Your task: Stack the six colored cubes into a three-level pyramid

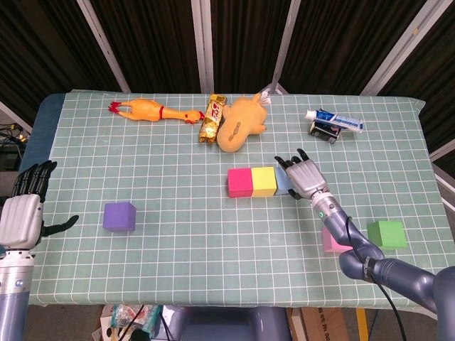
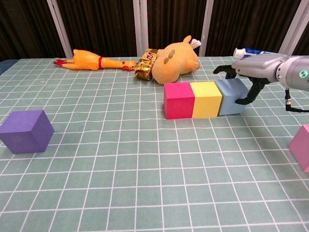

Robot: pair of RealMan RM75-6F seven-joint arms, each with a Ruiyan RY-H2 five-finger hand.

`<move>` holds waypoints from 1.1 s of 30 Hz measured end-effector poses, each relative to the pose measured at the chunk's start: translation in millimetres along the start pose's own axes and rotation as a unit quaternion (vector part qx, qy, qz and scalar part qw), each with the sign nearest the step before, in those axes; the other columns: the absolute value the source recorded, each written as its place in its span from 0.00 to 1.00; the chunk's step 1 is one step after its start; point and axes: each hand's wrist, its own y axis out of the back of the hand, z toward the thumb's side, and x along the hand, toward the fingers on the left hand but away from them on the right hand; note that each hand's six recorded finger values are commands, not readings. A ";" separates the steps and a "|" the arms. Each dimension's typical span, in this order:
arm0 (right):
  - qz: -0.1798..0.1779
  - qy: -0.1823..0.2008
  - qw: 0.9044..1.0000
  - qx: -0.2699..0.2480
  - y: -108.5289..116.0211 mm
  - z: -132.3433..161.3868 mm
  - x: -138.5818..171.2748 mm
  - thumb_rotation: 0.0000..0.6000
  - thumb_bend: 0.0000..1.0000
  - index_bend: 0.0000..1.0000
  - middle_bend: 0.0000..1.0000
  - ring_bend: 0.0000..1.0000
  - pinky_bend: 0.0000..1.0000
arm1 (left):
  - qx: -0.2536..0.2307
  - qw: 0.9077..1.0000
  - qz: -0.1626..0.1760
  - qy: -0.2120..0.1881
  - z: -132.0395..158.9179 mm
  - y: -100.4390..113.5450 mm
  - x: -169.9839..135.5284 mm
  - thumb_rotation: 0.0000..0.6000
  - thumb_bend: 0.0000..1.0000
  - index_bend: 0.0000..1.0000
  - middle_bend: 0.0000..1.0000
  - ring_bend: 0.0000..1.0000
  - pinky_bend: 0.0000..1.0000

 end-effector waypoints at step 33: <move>0.008 -0.017 1.000 0.016 1.5 6.7 -4.7 1.00 0.39 0.00 0.36 0.20 0.02 | -0.003 1.000 -0.006 0.000 -0.8 -0.9 -0.4 1.00 0.10 0.00 0.04 0.00 0.03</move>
